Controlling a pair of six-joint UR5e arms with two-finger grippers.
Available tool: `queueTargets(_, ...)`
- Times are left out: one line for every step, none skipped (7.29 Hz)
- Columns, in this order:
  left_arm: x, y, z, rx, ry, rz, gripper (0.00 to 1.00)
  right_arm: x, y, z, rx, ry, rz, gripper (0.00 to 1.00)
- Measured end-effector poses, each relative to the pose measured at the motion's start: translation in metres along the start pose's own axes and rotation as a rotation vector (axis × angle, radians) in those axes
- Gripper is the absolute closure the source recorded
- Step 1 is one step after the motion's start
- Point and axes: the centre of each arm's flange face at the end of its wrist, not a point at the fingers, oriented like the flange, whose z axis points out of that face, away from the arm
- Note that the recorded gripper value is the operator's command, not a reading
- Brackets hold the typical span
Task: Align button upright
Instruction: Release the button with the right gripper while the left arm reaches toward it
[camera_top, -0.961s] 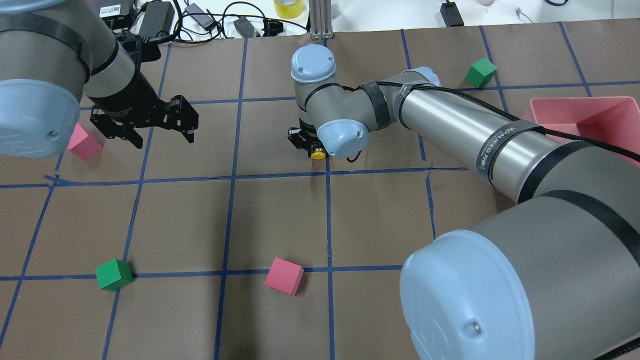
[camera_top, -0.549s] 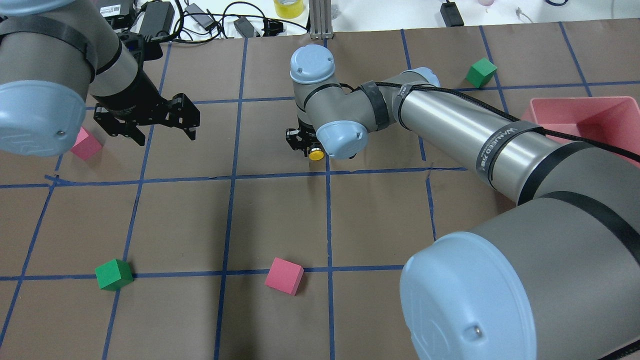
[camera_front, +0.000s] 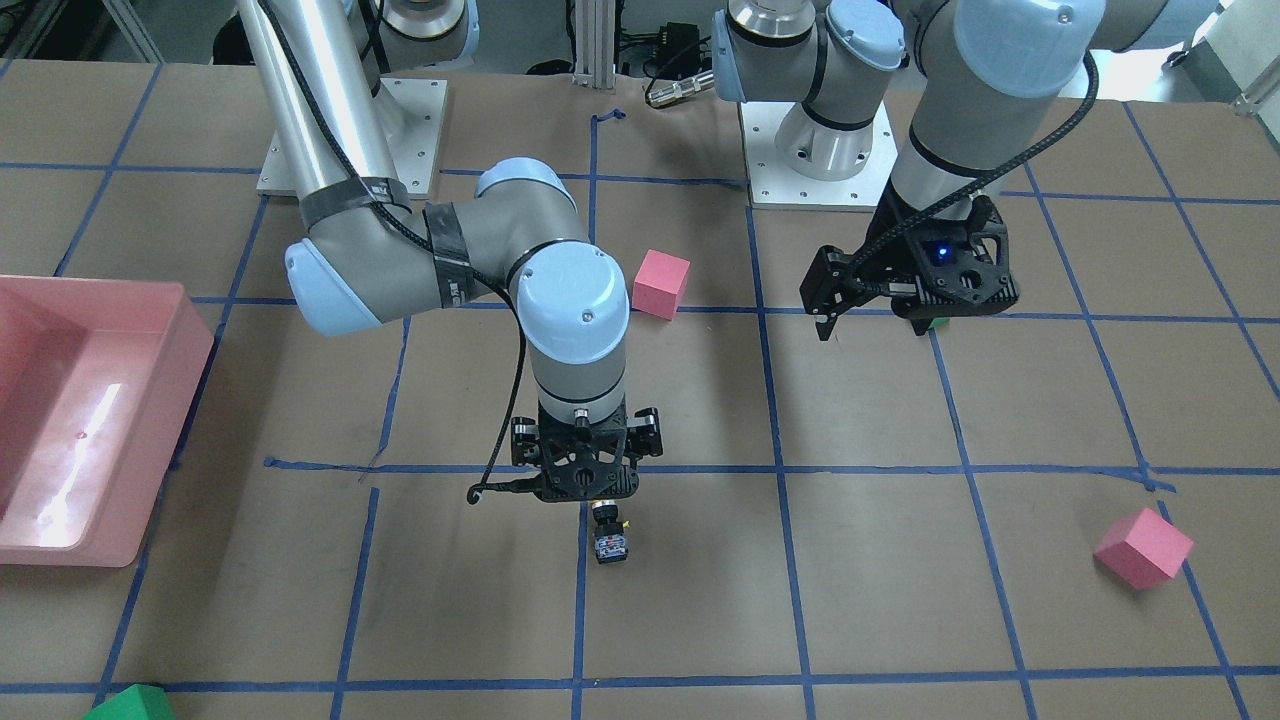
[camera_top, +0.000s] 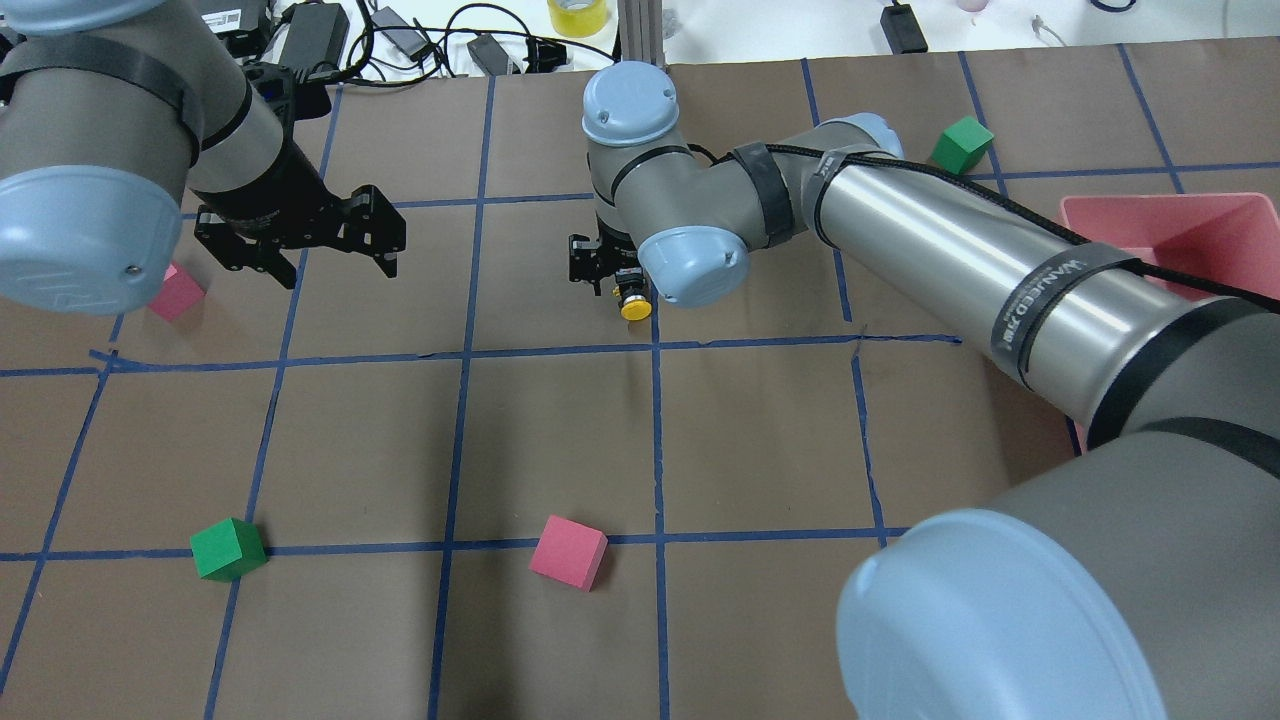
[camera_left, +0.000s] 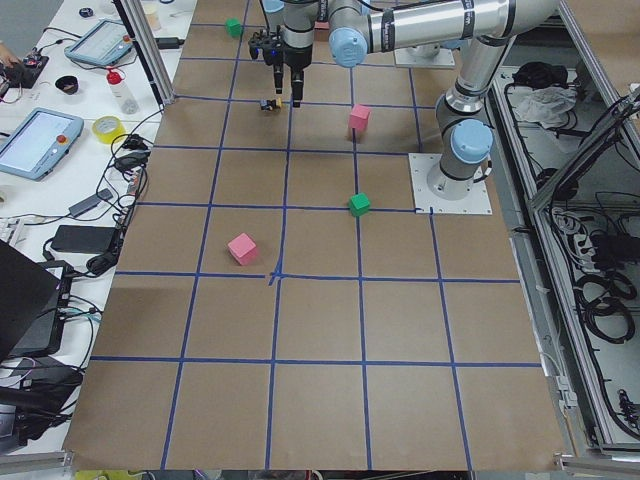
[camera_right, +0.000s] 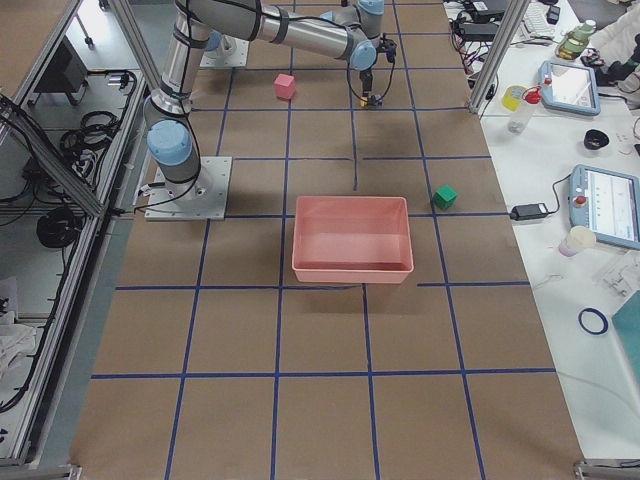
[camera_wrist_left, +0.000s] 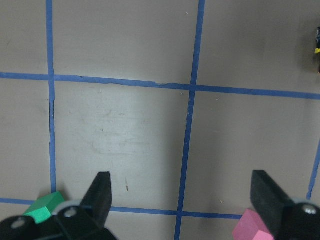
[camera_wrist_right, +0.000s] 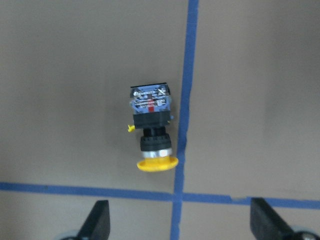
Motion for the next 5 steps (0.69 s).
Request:
queueTargets(0.013, 0.004, 0.012, 0.051, -0.004, 0.004, 0.00, 0.034, 0.000, -0.026, 0.001, 0.001, -0.040, 0.00)
queueTargets(0.026, 0.011, 0.029, 0.102, 0.001, -0.001, 0.00, 0.082, -0.003, -0.057, 0.007, 0.000, -0.055, 0.00)
queueTargets(0.041, 0.020, 0.047, 0.157, 0.009, -0.010, 0.00, 0.132, -0.002, -0.094, 0.027, 0.003, -0.044, 0.00)
queueTargets(0.057, 0.029, 0.064, 0.205, 0.005, -0.019, 0.00, 0.161, 0.008, -0.128, 0.036, 0.011, -0.027, 0.00)
queueTargets(0.075, 0.035, 0.079, 0.243, -0.007, -0.015, 0.00, 0.172, 0.027, -0.159, 0.021, 0.015, -0.018, 0.00)
